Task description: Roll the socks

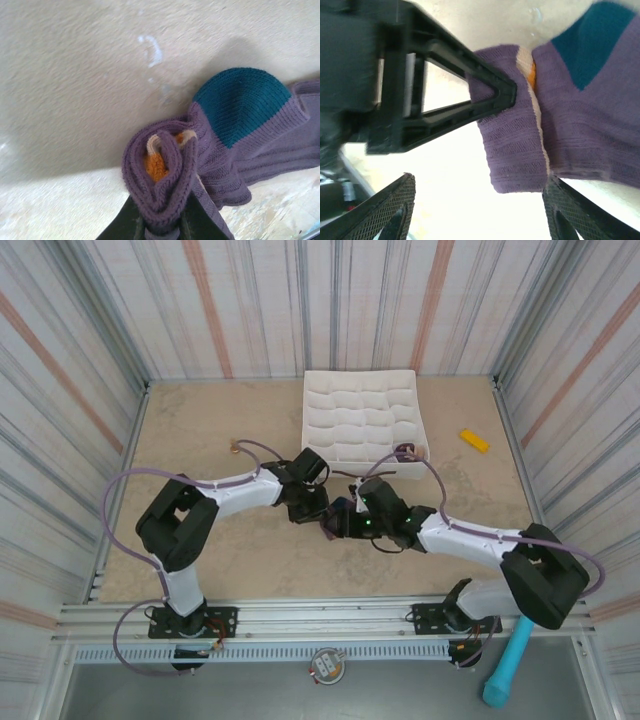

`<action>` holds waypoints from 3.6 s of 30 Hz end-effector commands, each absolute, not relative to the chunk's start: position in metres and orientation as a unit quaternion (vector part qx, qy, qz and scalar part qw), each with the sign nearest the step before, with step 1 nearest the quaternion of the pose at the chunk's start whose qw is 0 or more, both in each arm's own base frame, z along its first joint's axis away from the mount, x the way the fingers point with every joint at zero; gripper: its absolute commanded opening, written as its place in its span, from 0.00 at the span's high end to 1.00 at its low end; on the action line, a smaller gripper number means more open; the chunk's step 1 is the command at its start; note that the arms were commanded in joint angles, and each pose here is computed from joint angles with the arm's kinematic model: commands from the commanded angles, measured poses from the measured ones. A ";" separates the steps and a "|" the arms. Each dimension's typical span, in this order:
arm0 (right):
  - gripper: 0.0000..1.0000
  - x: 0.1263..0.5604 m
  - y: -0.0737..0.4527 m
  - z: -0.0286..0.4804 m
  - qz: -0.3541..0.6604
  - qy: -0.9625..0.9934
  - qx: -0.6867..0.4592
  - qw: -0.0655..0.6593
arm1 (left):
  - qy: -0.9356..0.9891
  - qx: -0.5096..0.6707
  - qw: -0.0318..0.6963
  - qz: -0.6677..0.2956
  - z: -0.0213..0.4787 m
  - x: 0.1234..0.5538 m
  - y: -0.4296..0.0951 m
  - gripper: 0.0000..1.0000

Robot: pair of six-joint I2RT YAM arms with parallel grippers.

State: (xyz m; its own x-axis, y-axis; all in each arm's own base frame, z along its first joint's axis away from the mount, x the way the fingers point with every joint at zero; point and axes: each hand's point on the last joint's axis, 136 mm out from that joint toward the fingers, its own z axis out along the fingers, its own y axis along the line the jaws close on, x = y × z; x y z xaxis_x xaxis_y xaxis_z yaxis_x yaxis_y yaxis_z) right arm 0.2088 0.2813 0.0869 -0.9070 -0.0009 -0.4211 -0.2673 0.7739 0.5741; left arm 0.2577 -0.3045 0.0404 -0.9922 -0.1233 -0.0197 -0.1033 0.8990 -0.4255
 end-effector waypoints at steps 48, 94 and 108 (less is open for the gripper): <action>1.00 0.178 0.253 -0.005 0.291 0.942 -0.046 0.163 | 0.922 -0.083 0.143 -0.350 0.104 0.271 -0.282 0.20; 0.33 0.203 0.219 0.054 0.235 0.951 -0.032 0.198 | 0.981 -0.050 -0.009 -0.188 0.037 0.243 -0.298 1.00; 0.31 0.192 0.280 0.082 0.082 0.881 -0.245 0.395 | 0.979 -0.069 -0.052 -0.183 0.039 0.231 -0.289 1.00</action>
State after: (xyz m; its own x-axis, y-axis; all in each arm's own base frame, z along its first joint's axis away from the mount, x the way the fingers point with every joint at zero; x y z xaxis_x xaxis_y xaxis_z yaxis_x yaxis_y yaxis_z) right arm 0.1765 0.2723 0.0704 -0.6712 -0.3151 -0.6709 -0.4910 0.8671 0.0841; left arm 0.2394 -0.2949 0.0394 -0.9905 -0.1124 0.0796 -0.1343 0.9162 -0.3775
